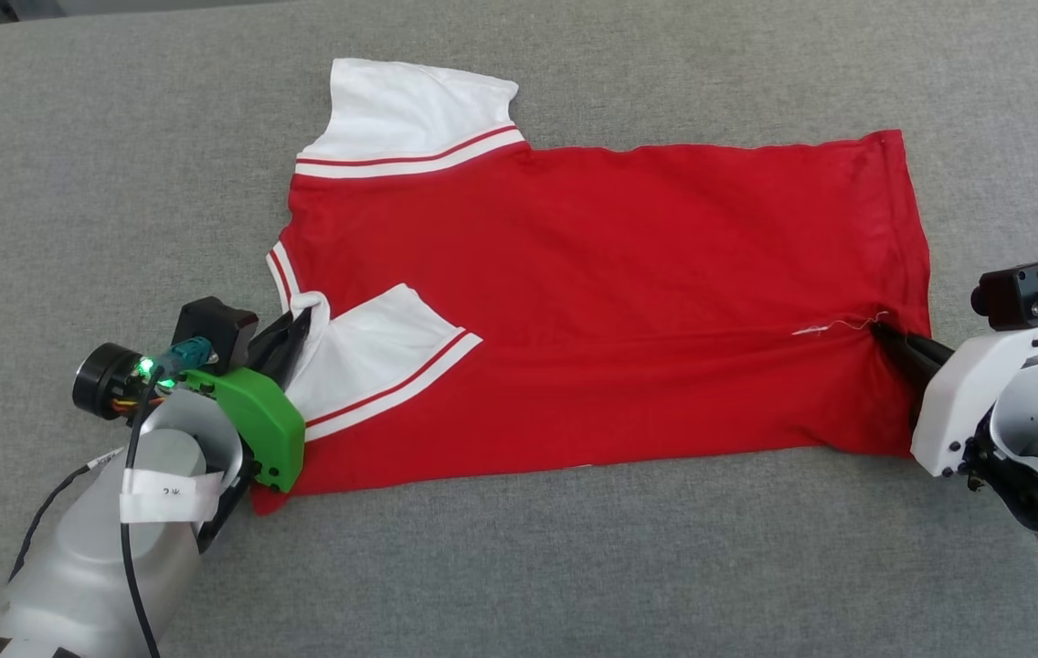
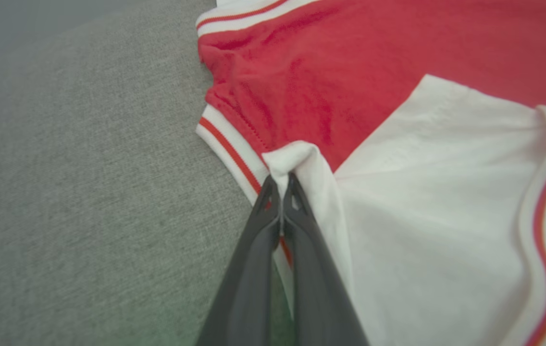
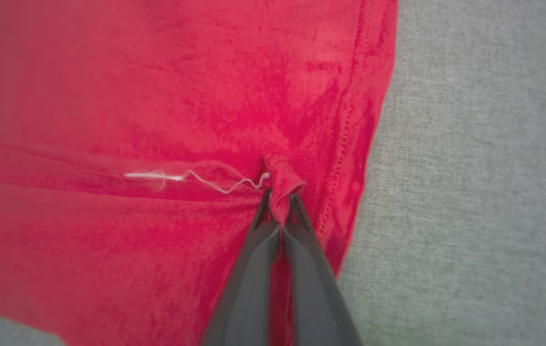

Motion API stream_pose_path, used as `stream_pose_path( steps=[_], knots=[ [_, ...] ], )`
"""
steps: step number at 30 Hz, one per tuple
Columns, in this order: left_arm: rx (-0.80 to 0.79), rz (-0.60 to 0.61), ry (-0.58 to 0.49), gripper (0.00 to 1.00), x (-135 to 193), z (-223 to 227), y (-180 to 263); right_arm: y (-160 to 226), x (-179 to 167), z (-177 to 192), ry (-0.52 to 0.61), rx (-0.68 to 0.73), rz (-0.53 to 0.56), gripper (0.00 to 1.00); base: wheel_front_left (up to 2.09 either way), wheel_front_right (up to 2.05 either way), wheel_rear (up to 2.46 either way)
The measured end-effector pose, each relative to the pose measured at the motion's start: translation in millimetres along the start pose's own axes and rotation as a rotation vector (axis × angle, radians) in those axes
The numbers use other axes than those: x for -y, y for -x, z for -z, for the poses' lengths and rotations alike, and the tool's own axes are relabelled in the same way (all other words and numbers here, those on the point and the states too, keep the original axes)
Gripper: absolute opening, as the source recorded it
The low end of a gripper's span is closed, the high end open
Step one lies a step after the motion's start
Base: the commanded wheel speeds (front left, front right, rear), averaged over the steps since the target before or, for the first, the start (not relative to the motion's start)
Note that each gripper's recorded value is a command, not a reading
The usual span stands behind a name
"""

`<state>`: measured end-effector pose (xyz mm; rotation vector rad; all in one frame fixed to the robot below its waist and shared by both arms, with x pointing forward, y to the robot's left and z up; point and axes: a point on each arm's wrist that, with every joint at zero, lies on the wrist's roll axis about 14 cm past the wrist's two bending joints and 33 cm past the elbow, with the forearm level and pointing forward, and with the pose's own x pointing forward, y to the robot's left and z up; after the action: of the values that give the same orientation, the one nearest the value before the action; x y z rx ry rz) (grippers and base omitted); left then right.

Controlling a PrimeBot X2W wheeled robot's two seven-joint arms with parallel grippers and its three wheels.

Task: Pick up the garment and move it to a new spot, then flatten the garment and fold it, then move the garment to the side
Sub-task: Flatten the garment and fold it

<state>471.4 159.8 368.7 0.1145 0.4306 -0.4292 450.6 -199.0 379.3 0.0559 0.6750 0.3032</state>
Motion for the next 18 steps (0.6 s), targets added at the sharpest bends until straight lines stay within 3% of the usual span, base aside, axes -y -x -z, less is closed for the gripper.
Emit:
stream_pose_path(
  steps=[6, 7, 8, 9, 18],
  knots=[
    [-0.001, -0.006, 0.003, 0.0, 2, 1, 0, -5, 1, 0, -0.001, -0.001, 0.008, 0.0, 0.0, 0.0, 0.0],
    [0.003, -0.007, 0.008, 0.24, 3, -1, 1, -4, 1, -2, -0.008, 0.006, 0.007, 0.24, 0.0, 0.0, 0.0],
    [0.005, -0.008, 0.008, 0.8, 4, -2, 2, -3, 0, -3, -0.01, 0.013, 0.006, 1.0, 0.0, 0.0, 0.0],
    [0.008, -0.009, 0.002, 1.0, 4, -4, 4, -1, -1, -5, -0.007, 0.022, 0.005, 1.0, 0.0, 0.0, 0.0],
    [0.094, -0.037, -0.039, 1.0, -7, -43, 32, 36, -2, -26, 0.02, 0.153, 0.002, 1.0, 0.0, 0.0, 0.0]
  ],
)
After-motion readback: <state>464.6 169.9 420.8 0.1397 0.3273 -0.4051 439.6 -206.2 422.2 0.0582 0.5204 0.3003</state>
